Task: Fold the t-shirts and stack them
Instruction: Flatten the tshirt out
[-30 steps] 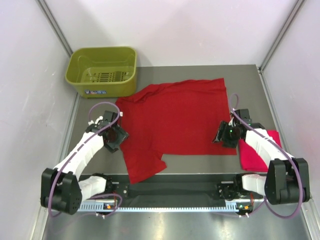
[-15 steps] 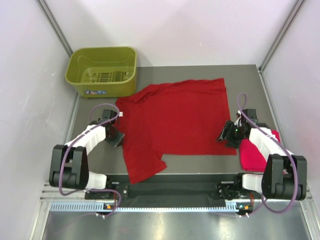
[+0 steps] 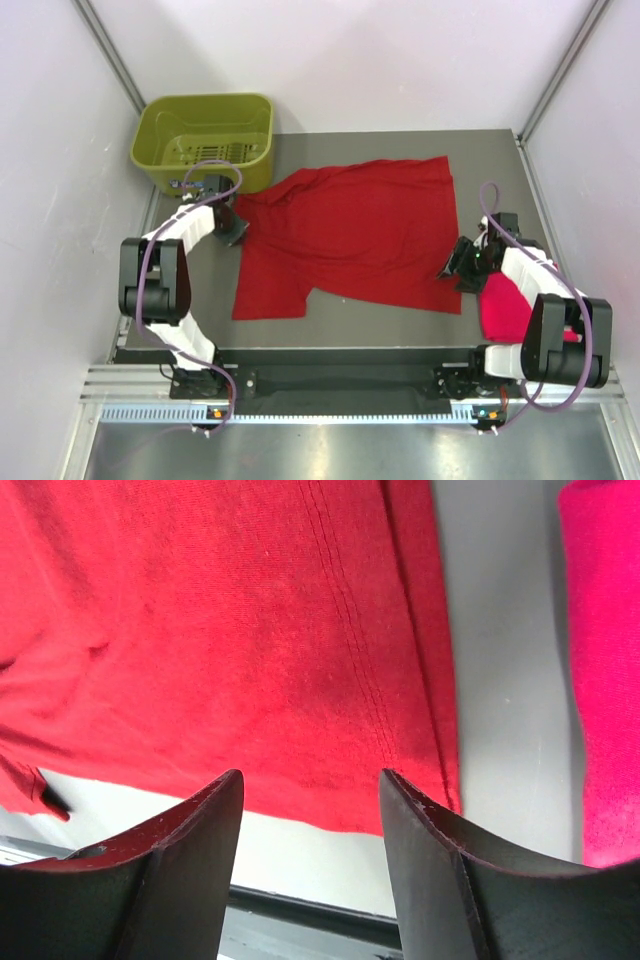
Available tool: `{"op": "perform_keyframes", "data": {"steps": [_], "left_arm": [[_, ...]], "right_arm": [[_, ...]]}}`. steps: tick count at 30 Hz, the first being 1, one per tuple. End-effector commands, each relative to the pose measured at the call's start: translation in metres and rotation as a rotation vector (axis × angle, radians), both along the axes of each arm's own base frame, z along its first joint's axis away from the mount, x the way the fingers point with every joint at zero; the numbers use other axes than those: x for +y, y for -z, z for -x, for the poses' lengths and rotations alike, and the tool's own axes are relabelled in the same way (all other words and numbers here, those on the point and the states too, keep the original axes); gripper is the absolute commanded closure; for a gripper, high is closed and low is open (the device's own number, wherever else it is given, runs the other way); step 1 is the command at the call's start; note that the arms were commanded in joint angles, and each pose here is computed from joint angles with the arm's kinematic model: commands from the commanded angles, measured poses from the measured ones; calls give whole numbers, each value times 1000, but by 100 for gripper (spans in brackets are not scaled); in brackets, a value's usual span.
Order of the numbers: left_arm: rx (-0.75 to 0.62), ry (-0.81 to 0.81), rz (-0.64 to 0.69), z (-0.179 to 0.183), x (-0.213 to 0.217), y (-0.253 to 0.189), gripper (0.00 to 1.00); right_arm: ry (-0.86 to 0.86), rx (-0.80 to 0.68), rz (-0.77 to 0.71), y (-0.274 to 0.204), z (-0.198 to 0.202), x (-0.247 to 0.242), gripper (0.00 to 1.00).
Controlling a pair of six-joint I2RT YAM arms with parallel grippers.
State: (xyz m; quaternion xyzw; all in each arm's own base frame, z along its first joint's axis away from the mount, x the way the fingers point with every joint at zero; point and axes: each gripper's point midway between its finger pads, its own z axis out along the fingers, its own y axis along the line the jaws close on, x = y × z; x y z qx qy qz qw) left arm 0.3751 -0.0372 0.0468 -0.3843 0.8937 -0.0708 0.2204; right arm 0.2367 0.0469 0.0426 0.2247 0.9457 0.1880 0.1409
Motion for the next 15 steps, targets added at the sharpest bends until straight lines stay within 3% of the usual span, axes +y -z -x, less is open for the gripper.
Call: {"op": "perform_keyframes", "data": {"steps": [1,4,6,8,12,15], "left_arm": [[81,-5,-16,9,7,-1,86],[137,-49,-46,42,15,-2,60],[143,-96,-73,66,22,-11,50],[165,-131,-112,96,31,-21,33],[186,-200,-122,134,37,-30,31],[283,-282,-58,169,27,-17,40]], "right_arm": [[4,-35,15,-11,-12,-6,43],[11,-37,11,-13,-11,-5,43],[15,-50,10,-15,-11,-5,43],[14,-68,10,-17,-11,-4,43],[2,-74,-9,-17,-8,0,43],[-11,-84,-17,-17,-5,3,43]]}}
